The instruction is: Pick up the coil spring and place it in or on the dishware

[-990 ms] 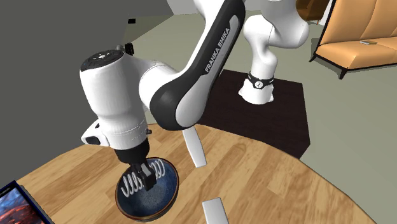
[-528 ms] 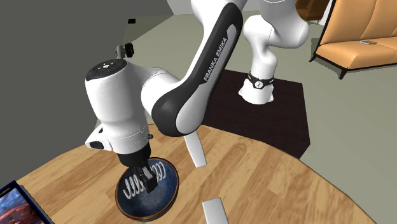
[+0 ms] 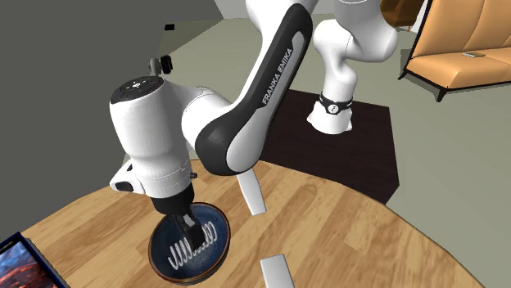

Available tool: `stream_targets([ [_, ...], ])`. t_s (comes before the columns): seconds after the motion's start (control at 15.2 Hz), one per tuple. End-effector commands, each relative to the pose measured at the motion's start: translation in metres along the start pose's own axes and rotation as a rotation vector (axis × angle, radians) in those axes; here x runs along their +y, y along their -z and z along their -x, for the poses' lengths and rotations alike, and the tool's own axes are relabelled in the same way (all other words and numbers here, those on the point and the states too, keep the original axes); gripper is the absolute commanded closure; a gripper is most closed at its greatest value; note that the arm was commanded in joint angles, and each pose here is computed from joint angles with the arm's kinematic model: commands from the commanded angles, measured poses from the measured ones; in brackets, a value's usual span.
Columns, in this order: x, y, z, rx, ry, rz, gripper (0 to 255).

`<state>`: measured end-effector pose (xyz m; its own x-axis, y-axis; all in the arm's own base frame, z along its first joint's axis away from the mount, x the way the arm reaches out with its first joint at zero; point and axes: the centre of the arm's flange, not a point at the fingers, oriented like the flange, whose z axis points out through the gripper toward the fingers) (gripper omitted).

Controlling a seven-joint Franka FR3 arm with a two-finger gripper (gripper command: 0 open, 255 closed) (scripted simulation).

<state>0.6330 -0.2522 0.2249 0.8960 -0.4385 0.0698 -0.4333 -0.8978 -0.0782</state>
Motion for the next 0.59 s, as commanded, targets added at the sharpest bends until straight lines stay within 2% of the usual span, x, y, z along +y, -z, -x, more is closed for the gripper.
stream_targets([
  [0.0, 0.0, 0.0, 0.0, 0.0, 0.0, 0.0, 0],
  [0.26, 0.0, 0.05, 0.0, 0.0, 0.0, 0.0, 0],
  [0.53, 0.0, 0.05, 0.0, 0.0, 0.0, 0.0, 0],
])
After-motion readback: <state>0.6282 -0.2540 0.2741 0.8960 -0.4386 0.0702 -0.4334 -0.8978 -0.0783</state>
